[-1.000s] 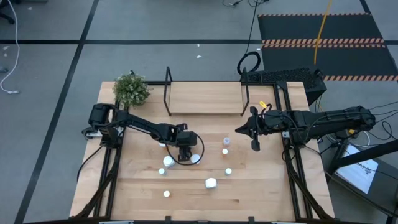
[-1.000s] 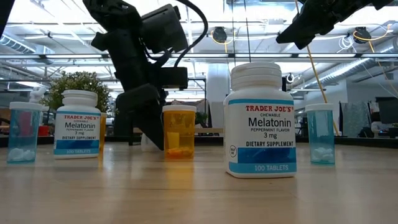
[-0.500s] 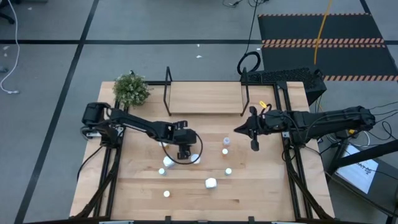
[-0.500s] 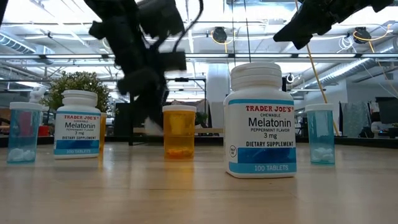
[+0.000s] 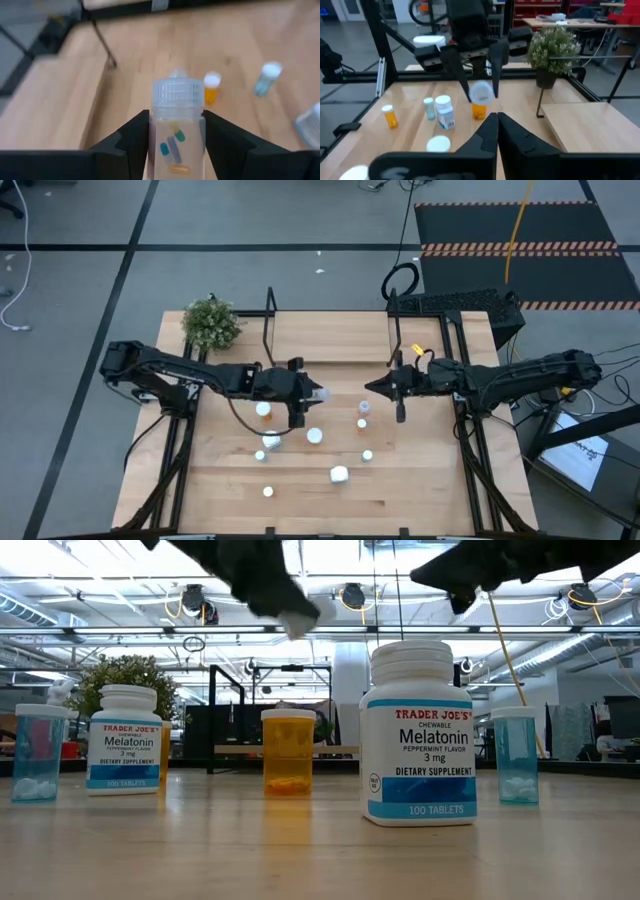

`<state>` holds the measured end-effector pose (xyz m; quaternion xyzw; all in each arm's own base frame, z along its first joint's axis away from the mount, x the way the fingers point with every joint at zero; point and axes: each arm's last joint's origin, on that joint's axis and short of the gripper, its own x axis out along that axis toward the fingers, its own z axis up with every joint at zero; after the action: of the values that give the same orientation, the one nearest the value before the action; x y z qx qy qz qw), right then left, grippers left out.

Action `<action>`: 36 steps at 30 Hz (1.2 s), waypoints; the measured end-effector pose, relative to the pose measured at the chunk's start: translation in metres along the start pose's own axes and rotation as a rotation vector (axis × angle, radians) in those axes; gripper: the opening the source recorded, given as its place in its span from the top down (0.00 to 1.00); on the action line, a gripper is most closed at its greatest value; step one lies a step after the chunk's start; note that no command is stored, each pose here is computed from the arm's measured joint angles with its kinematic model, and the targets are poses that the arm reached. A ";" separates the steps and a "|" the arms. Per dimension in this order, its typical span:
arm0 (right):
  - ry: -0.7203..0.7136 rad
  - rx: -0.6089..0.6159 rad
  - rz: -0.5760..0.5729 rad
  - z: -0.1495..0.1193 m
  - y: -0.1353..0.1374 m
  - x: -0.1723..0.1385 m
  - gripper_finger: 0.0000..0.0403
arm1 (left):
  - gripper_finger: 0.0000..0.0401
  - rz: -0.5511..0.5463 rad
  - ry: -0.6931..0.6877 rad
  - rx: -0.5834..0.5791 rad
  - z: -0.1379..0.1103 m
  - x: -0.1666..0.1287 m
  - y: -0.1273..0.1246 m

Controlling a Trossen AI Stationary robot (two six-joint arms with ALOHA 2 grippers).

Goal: Pick and place medicine bottles onto shelf by color
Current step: Put the left transparent pill bottle on the shelf

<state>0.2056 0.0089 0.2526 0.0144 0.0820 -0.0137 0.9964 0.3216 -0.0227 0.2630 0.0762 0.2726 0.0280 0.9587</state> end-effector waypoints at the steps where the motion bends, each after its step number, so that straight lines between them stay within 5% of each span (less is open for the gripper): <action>1: -0.007 0.001 0.001 0.000 0.000 0.003 1.00 | 0.58 -0.002 -0.029 0.016 0.004 -0.003 -0.001; 9: -0.052 0.041 0.009 -0.010 0.003 0.032 1.00 | 0.59 0.034 -0.360 0.060 0.037 -0.018 0.001; 14: -0.131 -0.034 0.050 -0.013 0.014 0.046 0.97 | 0.58 0.005 -0.543 0.049 0.052 -0.021 0.001; 21: -0.262 -0.095 0.113 -0.004 0.032 0.045 0.80 | 0.57 -0.101 -0.634 0.069 0.055 -0.014 -0.008; 29: -0.299 -0.142 0.127 -0.002 0.040 0.042 0.57 | 0.57 -0.097 -0.747 0.064 0.052 0.014 -0.018; 36: -0.302 -0.135 0.129 -0.001 0.040 0.042 0.50 | 0.57 -0.085 -0.800 0.056 0.046 0.031 -0.021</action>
<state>0.2481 0.0475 0.2453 -0.0493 -0.0687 0.0538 0.9950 0.3723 -0.0462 0.2820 0.0959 -0.1186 -0.0508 0.9870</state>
